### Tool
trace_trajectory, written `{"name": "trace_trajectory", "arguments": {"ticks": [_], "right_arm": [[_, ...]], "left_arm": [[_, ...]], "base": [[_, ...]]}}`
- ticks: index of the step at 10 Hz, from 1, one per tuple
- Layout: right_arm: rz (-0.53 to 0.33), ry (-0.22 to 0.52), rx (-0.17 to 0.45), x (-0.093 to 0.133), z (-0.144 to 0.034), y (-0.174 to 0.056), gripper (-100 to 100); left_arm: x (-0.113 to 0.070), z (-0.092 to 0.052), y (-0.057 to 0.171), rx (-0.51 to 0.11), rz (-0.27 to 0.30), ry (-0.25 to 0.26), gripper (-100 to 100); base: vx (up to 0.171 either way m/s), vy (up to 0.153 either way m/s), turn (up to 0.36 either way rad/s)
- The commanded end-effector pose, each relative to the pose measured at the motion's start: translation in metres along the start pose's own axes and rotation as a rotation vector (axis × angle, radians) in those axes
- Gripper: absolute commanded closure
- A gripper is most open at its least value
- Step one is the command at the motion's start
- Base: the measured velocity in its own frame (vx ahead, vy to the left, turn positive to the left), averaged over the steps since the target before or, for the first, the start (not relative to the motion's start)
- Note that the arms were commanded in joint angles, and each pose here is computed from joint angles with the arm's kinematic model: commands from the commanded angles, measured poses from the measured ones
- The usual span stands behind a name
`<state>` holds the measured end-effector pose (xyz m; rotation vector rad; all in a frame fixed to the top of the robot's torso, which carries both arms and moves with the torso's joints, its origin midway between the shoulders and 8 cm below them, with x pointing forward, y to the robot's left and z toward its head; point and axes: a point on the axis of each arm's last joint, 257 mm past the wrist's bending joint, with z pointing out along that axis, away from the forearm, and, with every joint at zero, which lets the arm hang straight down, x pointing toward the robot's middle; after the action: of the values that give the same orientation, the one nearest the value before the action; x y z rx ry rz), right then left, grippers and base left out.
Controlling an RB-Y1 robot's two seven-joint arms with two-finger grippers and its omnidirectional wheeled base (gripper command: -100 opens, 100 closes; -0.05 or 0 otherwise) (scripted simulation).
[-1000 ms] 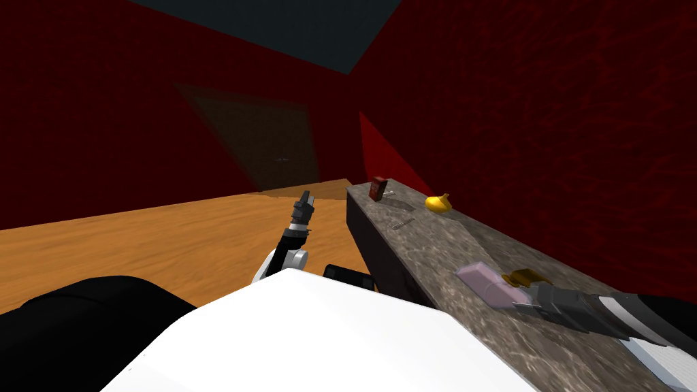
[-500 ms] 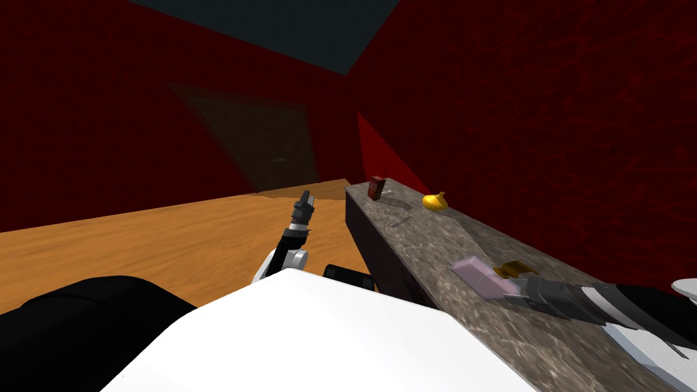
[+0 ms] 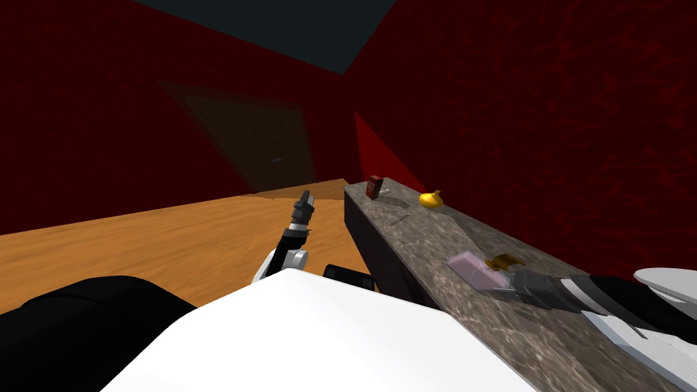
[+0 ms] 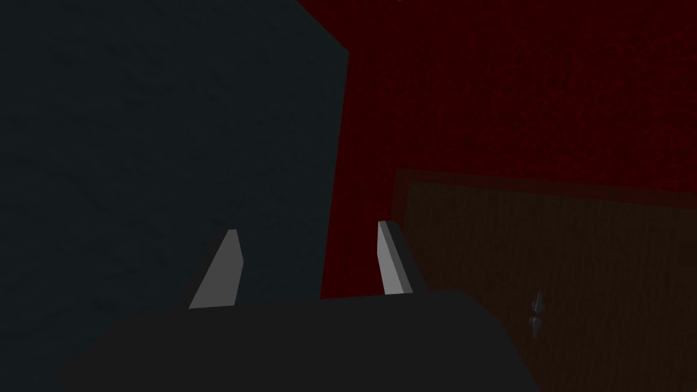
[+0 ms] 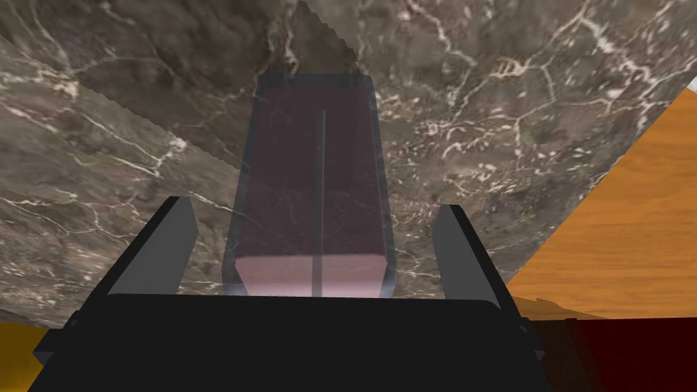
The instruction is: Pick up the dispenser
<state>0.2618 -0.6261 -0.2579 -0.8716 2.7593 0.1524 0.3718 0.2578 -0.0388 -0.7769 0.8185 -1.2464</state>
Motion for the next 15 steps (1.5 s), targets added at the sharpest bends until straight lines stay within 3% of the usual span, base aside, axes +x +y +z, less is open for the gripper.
{"name": "trace_trajectory", "arguments": {"ticks": [1,2,3,4,5,6,7,8,9,10,12,13,14,15], "right_arm": [[-0.010,-0.015,0.011,-0.011,-0.003,-0.006,-100],[-0.007,0.011,-0.014,-0.006,0.009,-0.002,-100],[-0.020,-0.013,0.004,-0.021,0.004,-0.009,-100],[-0.016,0.016,-0.016,-0.015,0.015,-0.006,-100],[-0.034,-0.011,0.000,-0.033,0.009,-0.013,-100],[-0.036,-0.015,0.002,-0.036,0.008,-0.014,-100],[-0.037,0.012,-0.016,-0.034,0.019,-0.012,-100],[-0.052,-0.010,-0.002,-0.049,0.013,-0.017,-100],[-0.052,0.021,-0.020,-0.047,0.023,-0.014,-100],[-0.070,-0.006,-0.004,-0.065,0.017,-0.020,-100],[-0.080,0.025,-0.025,-0.067,0.027,-0.016,-100],[-0.086,0.007,-0.008,-0.078,0.021,-0.023,-100],[-0.082,0.011,-0.012,-0.073,0.023,-0.021,-100],[-0.083,0.011,-0.013,-0.073,0.023,-0.021,100]], "left_arm": [[0.000,0.000,0.000,0.000,0.000,0.000,0],[0.000,0.000,0.000,0.000,0.000,0.000,0],[0.000,0.000,0.000,0.000,0.000,0.000,0],[0.000,0.000,0.000,0.000,0.000,0.000,0],[0.000,0.000,0.000,0.000,0.000,0.000,0],[0.000,0.000,0.000,0.000,0.000,0.000,0],[0.000,0.000,0.000,0.000,0.000,0.000,0],[0.000,0.000,0.000,0.000,0.000,0.000,0],[0.000,0.000,0.000,0.000,0.000,0.000,0],[0.000,0.000,0.000,0.000,0.000,0.000,0],[0.000,0.000,0.000,0.000,0.000,0.000,0],[0.000,0.000,0.000,0.000,0.000,0.000,0],[0.000,0.000,0.000,0.000,0.000,0.000,0],[0.000,0.000,0.000,0.000,0.000,0.000,0]], "base": [[-0.012,0.002,0.001],[-0.020,-0.002,-0.070],[-0.023,-0.001,-0.047],[-0.031,-0.006,-0.055],[-0.027,-0.003,-0.040],[-0.009,-0.001,-0.007],[-0.016,-0.005,-0.081],[-0.019,-0.001,-0.044],[-0.024,-0.001,-0.066],[-0.025,-0.001,-0.040],[-0.016,-0.004,-0.034],[-0.023,0.000,-0.047],[-0.009,0.001,0.001],[0.000,0.000,0.000]]}}
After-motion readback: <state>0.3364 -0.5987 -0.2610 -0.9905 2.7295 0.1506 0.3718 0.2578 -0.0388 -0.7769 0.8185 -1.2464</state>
